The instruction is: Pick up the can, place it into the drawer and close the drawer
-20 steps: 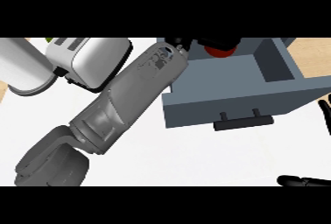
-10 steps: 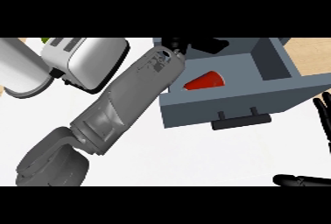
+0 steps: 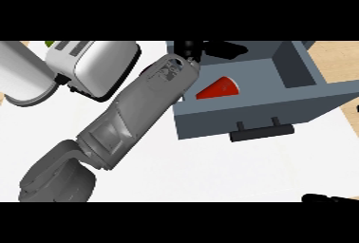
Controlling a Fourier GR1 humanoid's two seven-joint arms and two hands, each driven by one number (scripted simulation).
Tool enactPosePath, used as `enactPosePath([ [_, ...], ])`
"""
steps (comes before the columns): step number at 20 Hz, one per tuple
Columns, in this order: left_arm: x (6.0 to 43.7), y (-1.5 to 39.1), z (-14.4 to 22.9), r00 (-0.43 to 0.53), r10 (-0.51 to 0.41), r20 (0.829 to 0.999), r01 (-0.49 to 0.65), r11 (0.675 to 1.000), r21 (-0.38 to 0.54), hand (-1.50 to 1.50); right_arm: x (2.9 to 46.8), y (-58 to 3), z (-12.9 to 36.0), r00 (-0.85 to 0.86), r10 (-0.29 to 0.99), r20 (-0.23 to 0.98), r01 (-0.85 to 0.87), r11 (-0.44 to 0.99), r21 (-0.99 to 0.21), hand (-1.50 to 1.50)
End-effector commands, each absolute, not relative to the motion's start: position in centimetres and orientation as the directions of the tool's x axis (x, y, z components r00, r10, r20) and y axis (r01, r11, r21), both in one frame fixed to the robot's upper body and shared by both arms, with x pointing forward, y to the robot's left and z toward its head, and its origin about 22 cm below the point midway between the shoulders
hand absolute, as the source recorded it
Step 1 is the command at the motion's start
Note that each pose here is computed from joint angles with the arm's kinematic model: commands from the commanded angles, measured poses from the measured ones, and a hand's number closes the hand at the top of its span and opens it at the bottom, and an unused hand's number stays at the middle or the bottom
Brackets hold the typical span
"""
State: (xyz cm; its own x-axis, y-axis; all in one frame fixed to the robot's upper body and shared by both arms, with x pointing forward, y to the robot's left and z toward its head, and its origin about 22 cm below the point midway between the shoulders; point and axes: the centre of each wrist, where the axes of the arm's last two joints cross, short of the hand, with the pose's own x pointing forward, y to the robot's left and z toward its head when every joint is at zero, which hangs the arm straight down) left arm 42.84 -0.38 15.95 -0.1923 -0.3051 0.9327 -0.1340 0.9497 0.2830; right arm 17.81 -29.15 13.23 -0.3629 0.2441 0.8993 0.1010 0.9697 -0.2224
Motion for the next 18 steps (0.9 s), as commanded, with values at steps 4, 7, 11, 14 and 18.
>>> enactPosePath([
  [4,42.4,-1.3,17.1,-0.176,-0.238,0.955,-0.139,0.967,0.215,-1.50,17.6,-29.3,15.0,-0.435,0.434,0.789,0.104,0.895,-0.435,-1.50],
  [7,41.9,-1.7,17.3,-0.184,-0.192,0.964,-0.109,0.979,0.174,-1.50,17.5,-27.8,14.8,-0.448,0.467,0.763,0.133,0.878,-0.459,-1.50],
  [11,41.9,-2.2,18.5,-0.219,-0.157,0.963,-0.114,0.984,0.135,-1.50,19.4,-27.3,14.5,-0.454,0.577,0.679,0.173,0.805,-0.568,-1.50],
  [14,42.0,-1.7,17.7,-0.233,-0.175,0.957,-0.141,0.979,0.145,-1.50,19.8,-27.0,14.8,-0.450,0.679,0.581,0.199,0.710,-0.675,-1.50],
  [18,42.0,-2.3,18.9,-0.237,-0.190,0.953,-0.131,0.978,0.162,-1.50,21.4,-25.7,14.3,-0.407,0.788,0.462,0.215,0.574,-0.790,-1.50],
])
